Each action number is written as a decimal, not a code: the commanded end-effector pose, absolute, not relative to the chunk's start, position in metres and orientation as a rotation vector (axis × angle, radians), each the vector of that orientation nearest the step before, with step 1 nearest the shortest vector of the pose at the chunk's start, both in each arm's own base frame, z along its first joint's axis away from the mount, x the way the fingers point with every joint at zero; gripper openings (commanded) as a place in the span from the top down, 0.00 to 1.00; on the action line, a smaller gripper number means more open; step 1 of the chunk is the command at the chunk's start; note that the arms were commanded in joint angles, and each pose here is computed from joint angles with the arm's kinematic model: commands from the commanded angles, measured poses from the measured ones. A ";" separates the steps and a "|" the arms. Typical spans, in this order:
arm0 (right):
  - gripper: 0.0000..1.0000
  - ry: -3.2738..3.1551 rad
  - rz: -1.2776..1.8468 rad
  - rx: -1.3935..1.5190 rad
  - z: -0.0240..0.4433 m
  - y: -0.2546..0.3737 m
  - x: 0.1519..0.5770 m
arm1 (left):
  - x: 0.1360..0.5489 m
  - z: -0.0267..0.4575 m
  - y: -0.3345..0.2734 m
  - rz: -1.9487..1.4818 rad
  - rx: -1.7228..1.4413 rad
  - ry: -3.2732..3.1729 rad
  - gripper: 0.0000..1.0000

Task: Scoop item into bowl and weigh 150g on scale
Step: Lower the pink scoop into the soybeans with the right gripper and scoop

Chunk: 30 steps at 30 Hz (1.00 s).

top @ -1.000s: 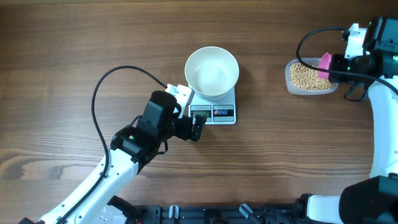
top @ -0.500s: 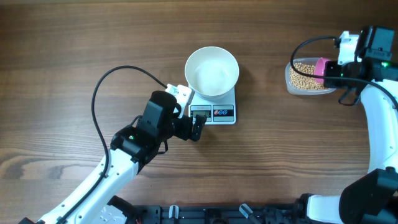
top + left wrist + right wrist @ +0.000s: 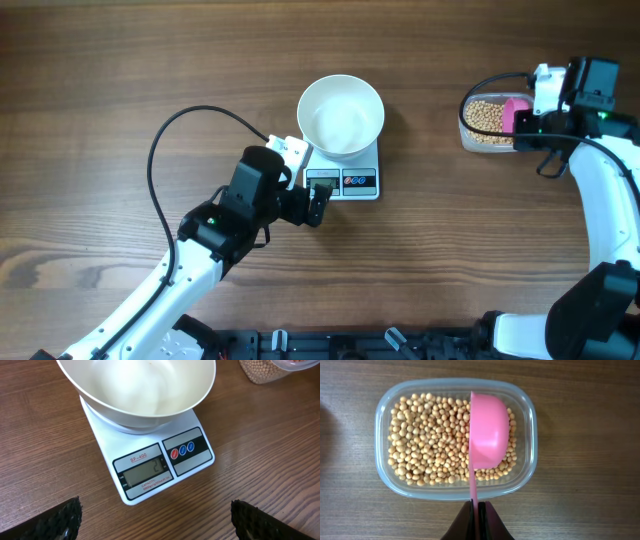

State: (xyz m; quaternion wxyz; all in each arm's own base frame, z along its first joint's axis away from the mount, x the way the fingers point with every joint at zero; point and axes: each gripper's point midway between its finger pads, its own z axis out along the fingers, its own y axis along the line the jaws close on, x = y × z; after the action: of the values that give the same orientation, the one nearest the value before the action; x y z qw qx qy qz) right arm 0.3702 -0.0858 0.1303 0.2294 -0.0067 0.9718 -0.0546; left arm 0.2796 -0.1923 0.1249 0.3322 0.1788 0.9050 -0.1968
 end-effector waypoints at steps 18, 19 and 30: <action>0.96 2.745 0.134 -0.137 0.106 -0.038 0.356 | 0.277 0.123 -0.195 -0.521 0.507 2.362 0.00; 0.96 2.748 0.135 -0.136 0.106 -0.038 0.356 | 0.277 0.123 -0.195 -0.521 0.506 2.362 0.00; 0.96 2.752 0.215 -0.086 0.104 -0.031 0.355 | 0.277 0.123 -0.195 -0.521 0.507 2.362 0.00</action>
State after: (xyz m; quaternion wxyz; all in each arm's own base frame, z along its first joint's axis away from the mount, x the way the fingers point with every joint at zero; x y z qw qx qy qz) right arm 0.3571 -0.0451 0.1140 0.2007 -0.0335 0.9785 0.0353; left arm 0.2796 -0.1923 0.1249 0.3322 0.1788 0.9050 -0.1968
